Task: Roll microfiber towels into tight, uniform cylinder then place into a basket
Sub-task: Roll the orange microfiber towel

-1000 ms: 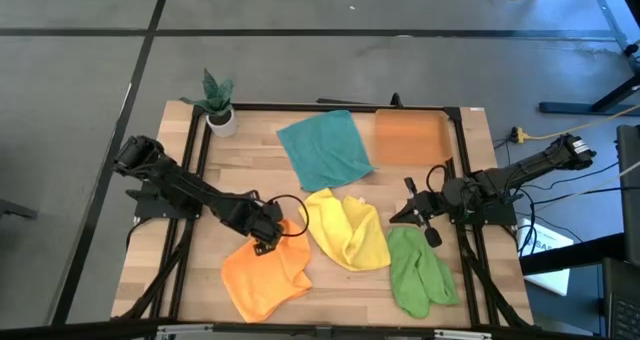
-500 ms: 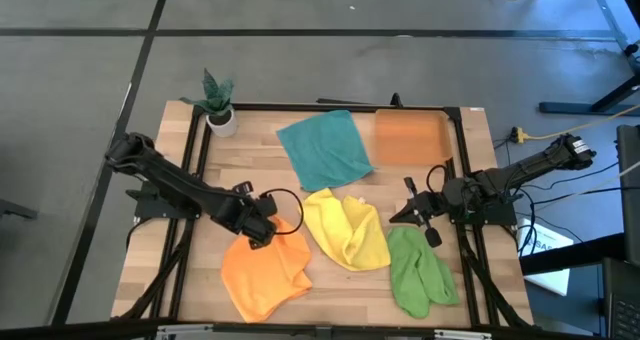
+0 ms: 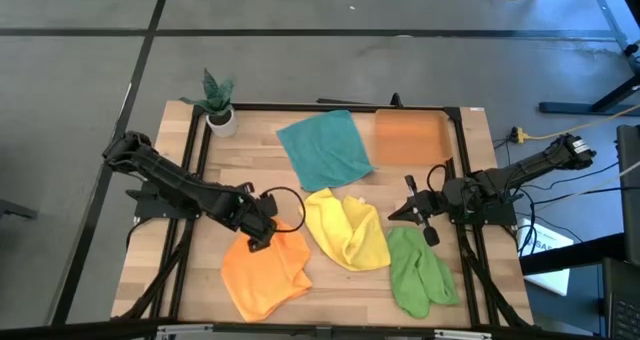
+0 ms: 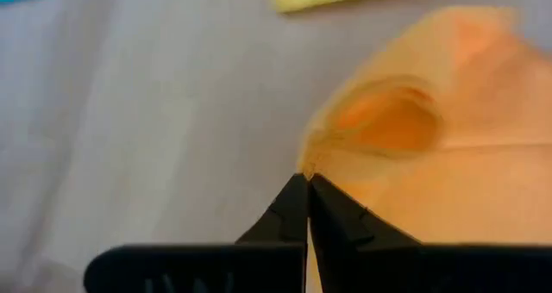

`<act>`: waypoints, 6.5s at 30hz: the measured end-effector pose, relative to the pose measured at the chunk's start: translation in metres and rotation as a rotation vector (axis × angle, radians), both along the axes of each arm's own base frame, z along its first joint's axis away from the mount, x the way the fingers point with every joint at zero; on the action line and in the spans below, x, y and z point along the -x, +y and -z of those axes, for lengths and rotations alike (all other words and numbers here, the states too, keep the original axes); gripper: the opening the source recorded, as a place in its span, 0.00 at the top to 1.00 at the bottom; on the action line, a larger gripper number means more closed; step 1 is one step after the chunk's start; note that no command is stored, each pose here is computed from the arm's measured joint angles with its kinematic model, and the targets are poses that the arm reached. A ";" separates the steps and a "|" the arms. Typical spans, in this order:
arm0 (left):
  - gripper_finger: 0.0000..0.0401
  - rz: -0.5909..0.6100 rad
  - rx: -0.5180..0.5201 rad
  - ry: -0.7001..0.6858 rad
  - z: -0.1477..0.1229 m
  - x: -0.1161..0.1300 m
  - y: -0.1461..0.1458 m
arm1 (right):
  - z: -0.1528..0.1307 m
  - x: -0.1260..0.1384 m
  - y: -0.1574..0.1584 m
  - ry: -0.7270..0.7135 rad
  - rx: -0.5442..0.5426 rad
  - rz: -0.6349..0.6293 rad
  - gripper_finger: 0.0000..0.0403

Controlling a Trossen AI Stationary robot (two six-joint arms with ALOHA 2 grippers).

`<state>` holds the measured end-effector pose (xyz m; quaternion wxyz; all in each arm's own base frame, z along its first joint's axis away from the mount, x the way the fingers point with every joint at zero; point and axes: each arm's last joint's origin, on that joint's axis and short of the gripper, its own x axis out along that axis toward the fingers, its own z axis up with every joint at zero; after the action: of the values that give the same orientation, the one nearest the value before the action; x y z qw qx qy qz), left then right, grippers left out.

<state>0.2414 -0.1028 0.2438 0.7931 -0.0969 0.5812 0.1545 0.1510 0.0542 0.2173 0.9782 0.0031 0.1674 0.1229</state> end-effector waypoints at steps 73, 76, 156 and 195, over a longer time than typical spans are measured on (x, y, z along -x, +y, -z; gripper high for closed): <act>1.00 0.002 -0.018 -0.028 0.005 0.000 -0.013 | 0.107 -0.294 0.029 0.149 0.145 -0.017 0.99; 1.00 0.000 -0.038 -0.031 0.005 0.001 -0.014 | 0.108 -0.293 0.028 0.169 0.152 -0.009 0.99; 1.00 -0.116 -0.189 0.006 0.005 0.011 -0.004 | 0.130 -0.278 0.078 0.186 0.516 0.106 0.77; 1.00 -0.182 -0.198 -0.016 0.004 0.012 -0.004 | 0.086 -0.270 0.068 0.211 0.607 0.255 1.00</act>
<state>0.2289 -0.1072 0.2395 0.7859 -0.0717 0.5456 0.2819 0.4207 0.1224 0.1309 0.9193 -0.2542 0.2949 -0.0568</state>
